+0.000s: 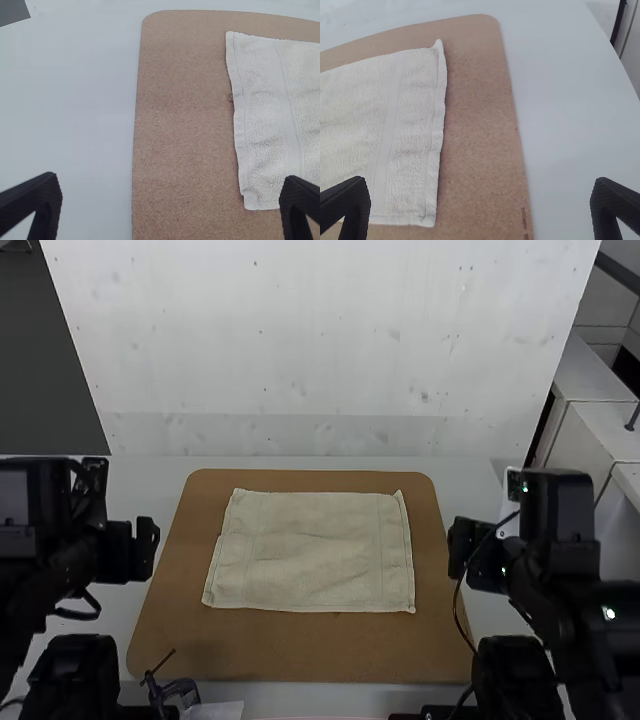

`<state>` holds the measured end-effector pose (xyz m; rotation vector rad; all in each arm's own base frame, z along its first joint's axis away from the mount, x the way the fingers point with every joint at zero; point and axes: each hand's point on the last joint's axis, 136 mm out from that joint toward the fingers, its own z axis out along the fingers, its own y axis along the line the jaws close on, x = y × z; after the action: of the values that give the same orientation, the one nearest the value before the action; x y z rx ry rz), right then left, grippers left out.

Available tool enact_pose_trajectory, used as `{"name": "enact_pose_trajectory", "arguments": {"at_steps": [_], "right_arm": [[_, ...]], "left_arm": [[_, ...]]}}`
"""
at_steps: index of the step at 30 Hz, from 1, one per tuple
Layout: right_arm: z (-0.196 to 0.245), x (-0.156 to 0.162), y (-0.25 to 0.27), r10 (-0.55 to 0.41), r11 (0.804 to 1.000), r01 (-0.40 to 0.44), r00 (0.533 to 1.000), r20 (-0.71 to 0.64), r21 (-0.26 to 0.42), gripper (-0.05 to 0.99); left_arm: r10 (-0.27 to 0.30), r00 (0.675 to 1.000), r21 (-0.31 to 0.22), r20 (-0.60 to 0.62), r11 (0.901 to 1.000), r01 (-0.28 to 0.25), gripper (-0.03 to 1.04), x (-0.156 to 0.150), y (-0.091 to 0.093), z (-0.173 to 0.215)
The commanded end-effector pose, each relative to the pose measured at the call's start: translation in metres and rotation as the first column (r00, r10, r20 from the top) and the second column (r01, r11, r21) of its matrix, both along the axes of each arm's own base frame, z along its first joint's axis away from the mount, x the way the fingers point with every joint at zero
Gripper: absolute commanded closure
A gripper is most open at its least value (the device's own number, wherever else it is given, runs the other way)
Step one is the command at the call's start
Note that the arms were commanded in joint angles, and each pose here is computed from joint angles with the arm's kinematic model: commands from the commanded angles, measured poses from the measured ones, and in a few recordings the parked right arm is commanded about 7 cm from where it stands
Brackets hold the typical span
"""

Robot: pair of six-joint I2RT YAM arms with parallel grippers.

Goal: Fold the towel.

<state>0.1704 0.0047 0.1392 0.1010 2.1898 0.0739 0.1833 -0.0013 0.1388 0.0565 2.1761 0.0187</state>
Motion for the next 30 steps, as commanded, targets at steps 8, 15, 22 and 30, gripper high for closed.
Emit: {"name": "enact_pose_trajectory", "arguments": {"at_steps": [8,15,22,30], "right_arm": [[-0.027,0.065,0.01,0.005,1.0,-0.003,0.972,-0.235,0.012,-0.03],[-0.054,0.118,0.013,-0.015,1.0,0.011,0.941,-0.338,-0.013,-0.02],[-0.088,0.167,0.028,-0.016,0.998,-0.01,0.897,-0.442,-0.057,-0.02],[-0.135,0.217,0.044,-0.021,0.997,-0.023,0.839,-0.543,-0.073,-0.02]], "left_arm": [[-0.045,0.993,0.042,-0.109,0.9979,0.05,0.08,0.061,-0.003,0.01],[-0.018,0.982,-0.041,-0.188,0.9991,0.011,0.02,0.11,-0.013,-0.003],[0.017,0.932,0.015,-0.362,0.9998,-0.012,0.03,0.144,-0.031,-0.045],[0.003,0.921,0.022,-0.389,0.9998,0.006,0.05,0.174,-0.042,-0.058]]}}
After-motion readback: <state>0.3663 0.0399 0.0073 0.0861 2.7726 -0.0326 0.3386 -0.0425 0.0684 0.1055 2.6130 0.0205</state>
